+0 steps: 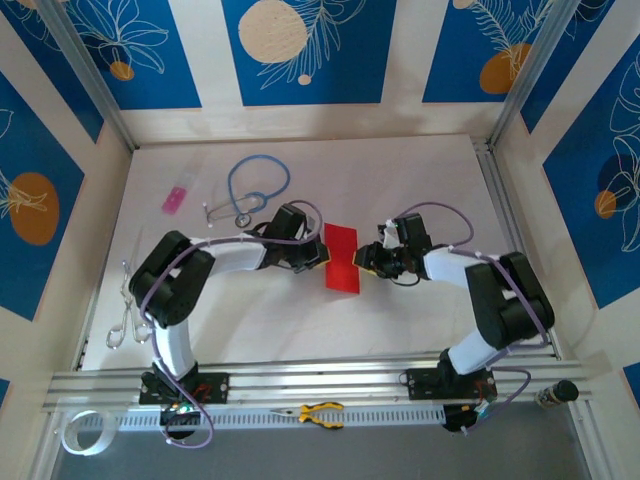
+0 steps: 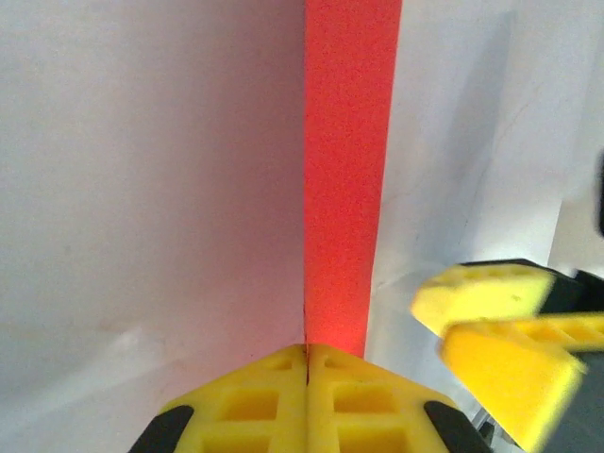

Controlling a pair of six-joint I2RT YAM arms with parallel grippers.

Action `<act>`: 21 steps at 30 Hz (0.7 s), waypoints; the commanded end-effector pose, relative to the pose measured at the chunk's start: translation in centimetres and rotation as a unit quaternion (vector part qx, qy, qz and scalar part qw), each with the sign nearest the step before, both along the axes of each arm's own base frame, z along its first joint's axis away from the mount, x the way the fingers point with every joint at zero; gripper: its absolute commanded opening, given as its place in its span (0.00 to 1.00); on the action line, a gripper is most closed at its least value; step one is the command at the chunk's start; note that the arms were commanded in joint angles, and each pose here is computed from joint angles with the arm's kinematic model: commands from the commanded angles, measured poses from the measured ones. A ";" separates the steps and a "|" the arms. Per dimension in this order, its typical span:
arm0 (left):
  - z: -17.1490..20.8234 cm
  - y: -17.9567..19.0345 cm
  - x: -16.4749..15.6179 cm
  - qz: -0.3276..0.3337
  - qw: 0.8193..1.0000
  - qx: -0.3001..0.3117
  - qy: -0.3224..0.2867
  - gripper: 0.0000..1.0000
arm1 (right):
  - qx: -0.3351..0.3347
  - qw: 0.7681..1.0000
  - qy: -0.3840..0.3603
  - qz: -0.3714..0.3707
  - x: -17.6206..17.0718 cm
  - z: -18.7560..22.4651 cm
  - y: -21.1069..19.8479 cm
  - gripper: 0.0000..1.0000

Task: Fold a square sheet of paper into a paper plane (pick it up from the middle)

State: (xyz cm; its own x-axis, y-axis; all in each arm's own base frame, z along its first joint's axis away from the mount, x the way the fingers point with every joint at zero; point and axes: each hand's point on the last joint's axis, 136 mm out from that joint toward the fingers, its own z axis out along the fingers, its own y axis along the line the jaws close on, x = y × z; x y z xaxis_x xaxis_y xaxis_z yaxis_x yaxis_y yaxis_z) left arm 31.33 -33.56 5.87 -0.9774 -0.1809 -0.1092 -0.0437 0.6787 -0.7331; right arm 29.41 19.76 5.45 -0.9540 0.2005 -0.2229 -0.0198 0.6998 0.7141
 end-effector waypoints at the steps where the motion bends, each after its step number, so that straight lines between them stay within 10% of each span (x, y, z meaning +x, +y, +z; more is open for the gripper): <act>1: 0.4 1.7 -0.7 0.033 0.999 0.011 0.015 0.00 | -0.044 0.997 -0.053 0.046 -1.9 1.4 0.3 0.41; 5: 0.0 2.7 -1.7 0.060 0.998 0.007 0.036 0.00 | -0.131 0.967 -0.196 0.096 -3.3 2.7 1.8 0.43; 10: -0.2 3.0 -2.0 0.079 0.996 -0.006 0.041 0.00 | -0.212 0.864 -0.416 0.191 -5.9 4.0 5.0 0.48; 21: 0.2 2.2 -1.7 0.074 0.996 -0.022 0.043 0.00 | -0.260 0.747 -0.550 0.269 -8.4 4.4 9.8 0.51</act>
State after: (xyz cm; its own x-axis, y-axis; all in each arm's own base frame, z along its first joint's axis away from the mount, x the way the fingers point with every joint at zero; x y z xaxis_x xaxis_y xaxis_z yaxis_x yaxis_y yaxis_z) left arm 29.09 -31.09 5.15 -0.9491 -0.3147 -0.0117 -0.2064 0.6496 -0.7318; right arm 19.78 29.10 8.39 -0.1827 -0.5199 -0.8345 -0.8158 0.5539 -0.1665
